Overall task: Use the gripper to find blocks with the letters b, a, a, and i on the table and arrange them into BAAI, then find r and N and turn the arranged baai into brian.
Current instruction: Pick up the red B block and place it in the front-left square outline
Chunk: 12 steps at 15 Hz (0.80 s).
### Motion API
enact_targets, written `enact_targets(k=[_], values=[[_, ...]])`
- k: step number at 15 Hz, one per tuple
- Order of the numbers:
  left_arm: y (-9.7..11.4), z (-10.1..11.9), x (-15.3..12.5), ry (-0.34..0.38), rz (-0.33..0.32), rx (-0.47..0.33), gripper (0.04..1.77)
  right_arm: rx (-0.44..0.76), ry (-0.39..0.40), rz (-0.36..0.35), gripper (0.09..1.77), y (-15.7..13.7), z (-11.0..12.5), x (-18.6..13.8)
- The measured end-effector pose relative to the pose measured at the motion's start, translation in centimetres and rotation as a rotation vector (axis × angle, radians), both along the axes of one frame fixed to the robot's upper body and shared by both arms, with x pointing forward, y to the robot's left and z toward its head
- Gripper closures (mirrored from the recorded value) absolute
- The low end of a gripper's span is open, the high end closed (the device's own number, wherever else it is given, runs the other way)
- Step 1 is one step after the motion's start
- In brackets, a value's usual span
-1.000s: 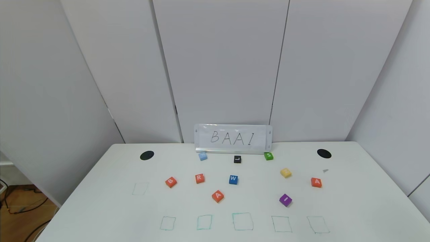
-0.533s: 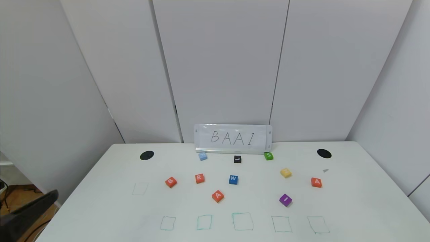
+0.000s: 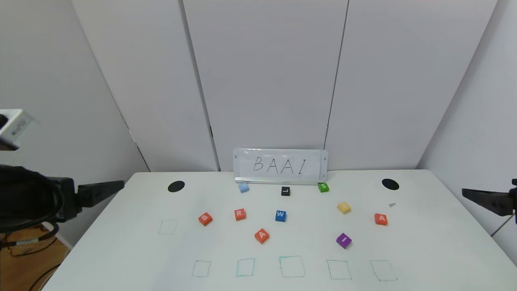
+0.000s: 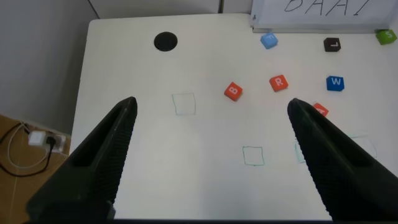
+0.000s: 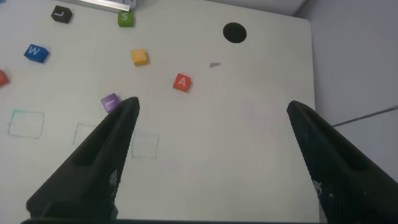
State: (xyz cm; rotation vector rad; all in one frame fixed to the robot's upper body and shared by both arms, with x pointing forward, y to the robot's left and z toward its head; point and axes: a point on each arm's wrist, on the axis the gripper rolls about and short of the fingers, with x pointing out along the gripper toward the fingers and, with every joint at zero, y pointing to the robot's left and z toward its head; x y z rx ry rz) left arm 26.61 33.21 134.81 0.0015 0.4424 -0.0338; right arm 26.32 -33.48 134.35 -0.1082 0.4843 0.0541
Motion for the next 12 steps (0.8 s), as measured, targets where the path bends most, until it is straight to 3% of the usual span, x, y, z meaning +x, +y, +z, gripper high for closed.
enact_targets(k=[5, 7, 12], values=[[0.0, 0.3, 5.2, 0.260, 0.040, -0.056, 0.09, -0.006, 0.155, -0.036, 0.15, 0.2, -0.3, 5.6], [0.0, 0.1, 6.7, 0.356, 0.081, -0.110, 0.09, -0.035, 0.180, -0.069, 0.15, 0.6, -0.8, 7.0], [-0.8, 0.2, 9.7, 0.547, 0.197, -0.249, 0.09, 0.003, 0.207, -0.025, 0.15, 2.7, -1.5, 7.6]])
